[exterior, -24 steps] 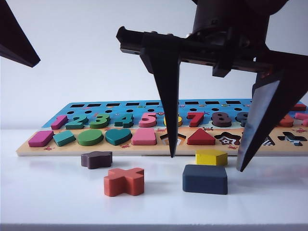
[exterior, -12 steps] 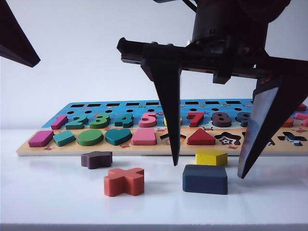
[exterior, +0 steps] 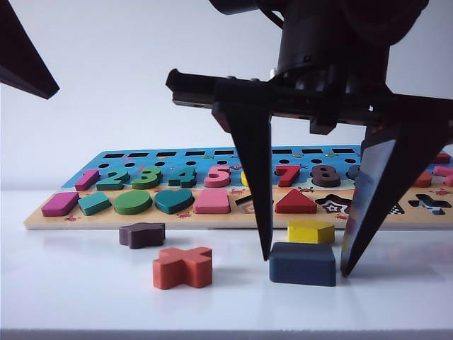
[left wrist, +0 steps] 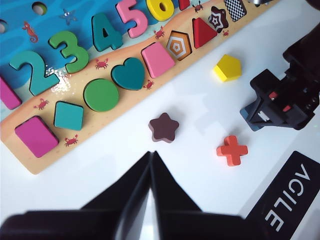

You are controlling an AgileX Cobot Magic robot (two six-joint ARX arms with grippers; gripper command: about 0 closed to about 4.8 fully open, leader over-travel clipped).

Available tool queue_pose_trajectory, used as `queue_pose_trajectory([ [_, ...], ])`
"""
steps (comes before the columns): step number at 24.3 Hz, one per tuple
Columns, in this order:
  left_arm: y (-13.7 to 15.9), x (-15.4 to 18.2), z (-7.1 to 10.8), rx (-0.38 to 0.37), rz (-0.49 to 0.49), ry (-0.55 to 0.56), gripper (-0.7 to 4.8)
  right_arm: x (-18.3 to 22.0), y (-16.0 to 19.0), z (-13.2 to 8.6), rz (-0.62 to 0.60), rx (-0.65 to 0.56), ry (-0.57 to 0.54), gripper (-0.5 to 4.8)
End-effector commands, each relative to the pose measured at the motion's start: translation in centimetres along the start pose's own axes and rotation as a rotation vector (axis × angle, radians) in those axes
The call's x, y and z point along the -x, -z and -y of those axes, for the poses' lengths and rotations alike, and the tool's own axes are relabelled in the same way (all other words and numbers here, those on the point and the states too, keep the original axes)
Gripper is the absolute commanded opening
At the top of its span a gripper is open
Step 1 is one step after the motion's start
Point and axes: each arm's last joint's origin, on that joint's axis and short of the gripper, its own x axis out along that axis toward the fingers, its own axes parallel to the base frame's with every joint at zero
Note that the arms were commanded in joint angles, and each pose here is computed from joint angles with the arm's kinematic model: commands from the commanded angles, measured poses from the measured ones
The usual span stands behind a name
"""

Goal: Insert the cube into the slot.

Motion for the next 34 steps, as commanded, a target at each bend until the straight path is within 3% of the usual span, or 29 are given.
queue_pose_trajectory([
  [1, -0.2, 0.1, 0.0, -0.006, 0.019, -0.003, 0.10, -0.1, 0.0, -0.1, 0.009, -0.003, -0.002, 2.16],
  [11, -0.3, 0.1, 0.0, -0.006, 0.019, -0.003, 0.10, -0.1, 0.0, -0.1, 0.009, 0.000, -0.001, 1.22],
  [21, -0.3, 0.1, 0.0, -0.006, 0.019, -0.003, 0.10, 1.0, -0.2, 0.3, 0.028, 0.044, -0.027, 1.02],
  [26, -0.3, 0.1, 0.0, -0.006, 0.019, -0.003, 0.10, 3.1, -0.6, 1.2, 0.143, 0.112, -0.053, 0.93],
  [34, -0.3, 0.1, 0.0, -0.006, 0.019, -0.003, 0.10, 5.3, -1.1, 2.7, 0.390, 0.190, 0.028, 0.84],
])
